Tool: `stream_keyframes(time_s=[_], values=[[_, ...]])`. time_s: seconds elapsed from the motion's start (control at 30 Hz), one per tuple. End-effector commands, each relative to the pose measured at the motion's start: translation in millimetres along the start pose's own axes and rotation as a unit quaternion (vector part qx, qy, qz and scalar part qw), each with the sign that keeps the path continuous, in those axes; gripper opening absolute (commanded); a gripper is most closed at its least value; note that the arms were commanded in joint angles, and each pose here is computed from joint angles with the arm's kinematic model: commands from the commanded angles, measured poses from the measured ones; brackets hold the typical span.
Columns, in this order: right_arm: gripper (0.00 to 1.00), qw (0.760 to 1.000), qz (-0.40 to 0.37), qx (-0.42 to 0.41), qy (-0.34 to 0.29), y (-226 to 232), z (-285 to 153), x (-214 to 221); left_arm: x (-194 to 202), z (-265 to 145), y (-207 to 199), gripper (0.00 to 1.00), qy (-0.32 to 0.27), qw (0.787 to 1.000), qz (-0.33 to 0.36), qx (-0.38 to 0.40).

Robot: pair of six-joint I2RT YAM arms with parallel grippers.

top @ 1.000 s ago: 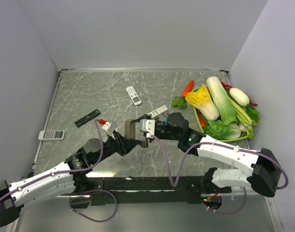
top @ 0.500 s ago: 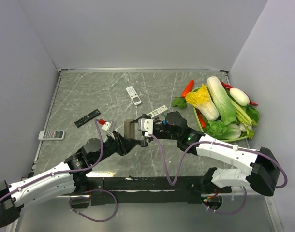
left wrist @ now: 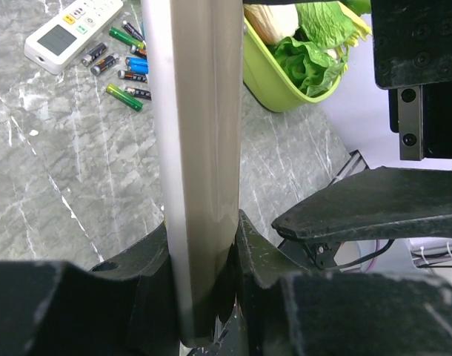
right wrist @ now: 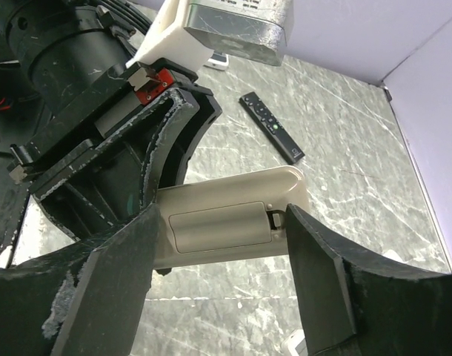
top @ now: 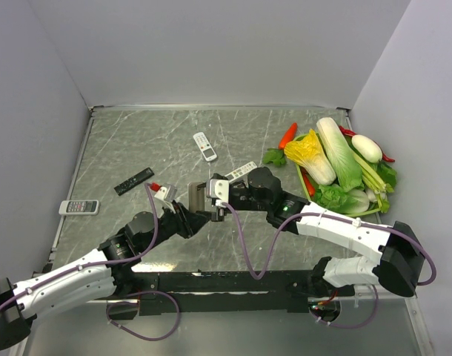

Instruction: Load the batteries into the remote control

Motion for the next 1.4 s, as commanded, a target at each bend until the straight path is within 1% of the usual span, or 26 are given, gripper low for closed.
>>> stream_keyframes(time_s=[0.0,0.13,0.3,0.4,0.5,0.6,0.7,0.83,0.87,0.9,0.97,1.03,1.07,1.17,1.23,1.27,1.37], values=[[0.73,0.999,0.017,-0.019,0.024,6.5,5.3,7.7,-29.2,-5.1,-28.2,0.01,-0.060,0.996,-0.001,0.073],[0.69,0.999,0.025,-0.020,0.030,10.4,5.2,14.9,-30.4,-6.5,-29.4,0.01,-0.063,0.995,-0.004,0.075],[0.69,0.999,0.028,-0.022,0.035,12.7,7.1,19.0,-30.5,-6.4,-31.4,0.01,-0.060,0.995,0.000,0.083],[0.70,0.998,0.030,-0.025,0.044,11.6,9.6,20.9,-29.5,-5.7,-32.8,0.01,-0.055,0.994,0.008,0.092],[0.76,0.998,0.030,-0.014,0.051,6.6,12.6,20.1,-29.0,-6.5,-34.5,0.01,-0.055,0.993,0.017,0.103],[0.77,0.998,0.035,0.002,0.053,0.2,14.1,20.9,-28.8,-9.1,-37.2,0.01,-0.057,0.991,0.026,0.121],[0.77,0.996,0.050,-0.022,0.072,-1.8,16.0,24.7,-28.9,-11.8,-40.5,0.01,-0.060,0.988,0.036,0.140],[0.74,0.988,0.069,-0.100,0.100,10.0,24.4,32.5,-26.8,-13.5,-38.7,0.01,-0.065,0.986,0.043,0.146],[0.73,0.985,0.073,-0.122,0.101,13.8,25.2,32.8,-29.2,-14.3,-38.4,0.01,-0.073,0.986,0.042,0.142],[0.67,0.983,0.076,-0.135,0.101,15.4,27.3,30.8,-29.4,-14.4,-37.6,0.01,-0.075,0.986,0.043,0.139],[0.63,0.976,0.088,-0.167,0.109,26.3,29.7,35.4,-32.7,-15.8,-37.1,0.01,-0.088,0.986,0.044,0.136],[0.58,0.971,0.095,-0.182,0.118,32.6,32.3,39.6,-34.9,-16.9,-35.4,0.01,-0.097,0.986,0.045,0.129],[0.53,0.970,0.095,-0.188,0.120,35.7,34.2,39.7,-36.0,-16.5,-33.1,0.01,-0.100,0.986,0.044,0.122],[0.42,0.967,0.102,-0.198,0.124,42.1,36.7,43.7,-38.8,-16.9,-29.8,0.01,-0.107,0.987,0.039,0.113],[0.39,0.967,0.101,-0.200,0.124,45.1,38.4,43.0,-39.0,-17.3,-27.4,0.01,-0.109,0.988,0.035,0.108],[0.33,0.967,0.100,-0.200,0.125,44.9,38.3,42.9,-38.8,-16.9,-24.7,0.01,-0.108,0.989,0.034,0.099],[0.27,0.967,0.099,-0.201,0.123,46.8,38.3,40.0,-37.3,-16.5,-21.3,0.01,-0.104,0.990,0.032,0.089]])
Point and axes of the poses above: each gripper's point midway between its finger pads, its own z axis out along the fingers, its own y axis along the line the jaws close on, x = y × z, the point moved 7 cm from there along -z, back along the fingers, and after that the axes turned 4 degrees about z, right-handed, at the moved point
